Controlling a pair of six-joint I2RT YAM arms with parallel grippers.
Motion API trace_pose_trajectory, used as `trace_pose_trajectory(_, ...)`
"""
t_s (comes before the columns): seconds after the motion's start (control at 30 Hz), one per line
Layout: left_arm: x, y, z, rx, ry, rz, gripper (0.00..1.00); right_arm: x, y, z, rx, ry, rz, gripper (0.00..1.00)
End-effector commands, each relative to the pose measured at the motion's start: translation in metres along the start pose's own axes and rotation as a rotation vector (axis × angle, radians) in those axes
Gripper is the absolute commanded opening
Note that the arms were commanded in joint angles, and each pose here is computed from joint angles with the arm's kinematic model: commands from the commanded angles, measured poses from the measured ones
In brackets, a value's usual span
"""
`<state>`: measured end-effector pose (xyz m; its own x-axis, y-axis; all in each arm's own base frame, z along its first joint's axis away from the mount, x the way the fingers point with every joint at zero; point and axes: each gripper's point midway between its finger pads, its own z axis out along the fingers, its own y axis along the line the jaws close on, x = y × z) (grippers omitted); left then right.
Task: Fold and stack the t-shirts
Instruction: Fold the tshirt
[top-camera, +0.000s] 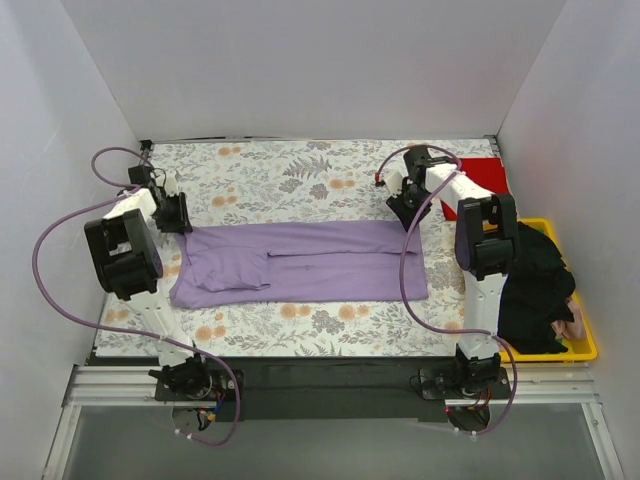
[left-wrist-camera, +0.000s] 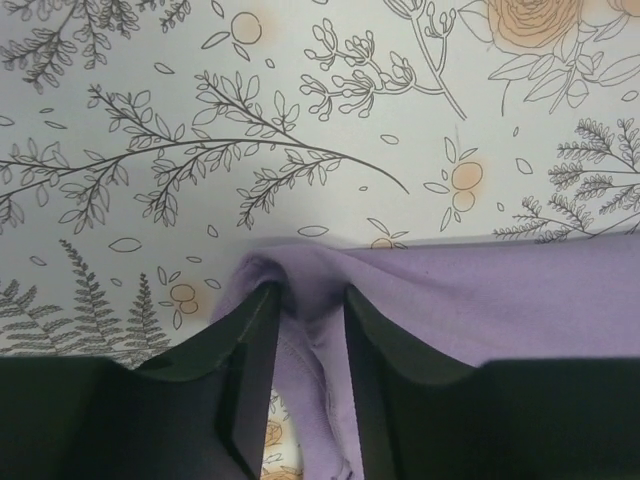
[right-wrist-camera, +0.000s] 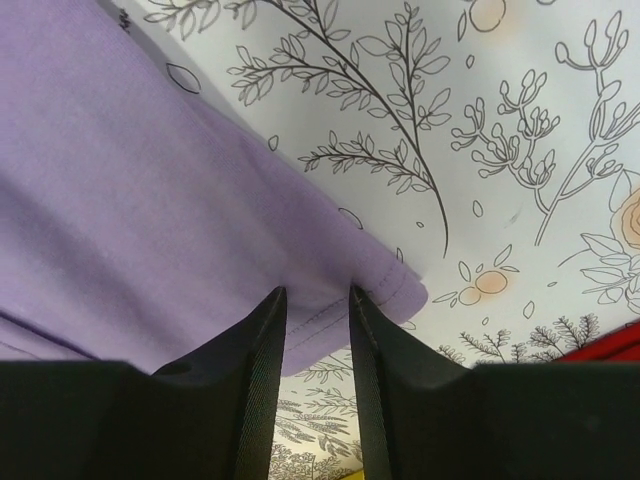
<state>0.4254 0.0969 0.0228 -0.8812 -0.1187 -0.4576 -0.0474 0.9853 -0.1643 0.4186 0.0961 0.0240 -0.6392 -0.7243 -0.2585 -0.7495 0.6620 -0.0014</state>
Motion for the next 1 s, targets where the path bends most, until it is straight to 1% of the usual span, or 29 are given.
trace_pose_trajectory(0.0,-0.044,-0.009,-0.047,0.017,-0.163,0.065,0.33,-0.020,0.008,-0.027,-0.011,-0.092,-0.020,0.39)
trace_pose_trajectory(0.07,-0.049,-0.016,-0.064,0.031,-0.188,0.097,0.33,-0.030,0.010,-0.043,-0.004,-0.134,-0.042,0.39)
trace_pose_trajectory(0.1,-0.047,-0.021,-0.070,0.036,-0.185,0.111,0.33,-0.034,0.013,-0.050,-0.009,-0.149,-0.054,0.39)
trace_pose_trajectory(0.13,-0.041,-0.028,-0.084,0.040,-0.178,0.133,0.33,-0.037,0.013,-0.058,0.002,-0.164,-0.068,0.39)
trace_pose_trajectory(0.17,-0.034,-0.035,-0.087,0.046,-0.163,0.172,0.33,-0.038,0.016,-0.061,0.001,-0.167,-0.082,0.39)
trace_pose_trajectory(0.2,-0.016,-0.039,-0.085,0.052,-0.124,0.185,0.33,-0.037,0.018,-0.063,-0.002,-0.164,-0.092,0.39)
trace_pose_trajectory(0.23,-0.005,-0.045,-0.094,0.054,-0.106,0.203,0.33,-0.036,0.020,-0.066,0.001,-0.164,-0.107,0.39)
trace_pose_trajectory(0.27,0.006,-0.053,-0.093,0.060,-0.077,0.231,0.33,-0.035,0.023,-0.065,-0.002,-0.157,-0.119,0.39)
trace_pose_trajectory(0.3,0.028,-0.056,-0.088,0.070,-0.019,0.224,0.32,-0.029,0.026,-0.061,-0.008,-0.136,-0.125,0.38)
trace_pose_trajectory(0.37,0.054,-0.066,-0.088,0.090,0.049,0.226,0.29,-0.025,0.029,-0.054,-0.012,-0.109,-0.140,0.35)
trace_pose_trajectory(0.4,0.065,-0.069,-0.086,0.093,0.078,0.220,0.26,-0.022,0.029,-0.052,-0.008,-0.097,-0.142,0.34)
trace_pose_trajectory(0.43,0.087,-0.071,-0.082,0.101,0.130,0.211,0.24,-0.020,0.031,-0.047,-0.017,-0.084,-0.143,0.33)
trace_pose_trajectory(0.5,0.102,-0.077,-0.079,0.094,0.159,0.218,0.20,-0.020,0.034,-0.042,-0.028,-0.077,-0.149,0.31)
trace_pose_trajectory(0.53,0.117,-0.076,-0.075,0.074,0.193,0.224,0.18,-0.018,0.034,-0.037,-0.033,-0.066,-0.148,0.30)
trace_pose_trajectory(0.57,0.122,-0.081,-0.073,0.073,0.203,0.245,0.17,-0.017,0.036,-0.034,-0.036,-0.055,-0.152,0.29)
trace_pose_trajectory(0.63,0.131,-0.079,-0.069,0.040,0.227,0.256,0.16,-0.013,0.036,-0.025,-0.042,-0.030,-0.156,0.27)
trace_pose_trajectory(0.73,0.142,-0.078,-0.059,0.019,0.272,0.262,0.19,-0.001,0.039,-0.012,-0.052,0.014,-0.166,0.21)
trace_pose_trajectory(0.77,0.142,-0.074,-0.056,0.003,0.281,0.268,0.19,0.008,0.042,-0.006,-0.063,0.034,-0.166,0.21)
trace_pose_trajectory(0.87,0.137,-0.062,-0.042,-0.056,0.292,0.267,0.18,0.019,0.047,-0.001,-0.066,0.050,-0.176,0.19)
trace_pose_trajectory(0.9,0.127,-0.059,-0.038,-0.067,0.275,0.272,0.17,0.032,0.055,0.003,-0.089,0.074,-0.172,0.19)
trace_pose_trajectory(0.97,0.113,-0.054,-0.022,-0.079,0.248,0.293,0.15,0.039,0.062,-0.001,-0.094,0.072,-0.176,0.18)
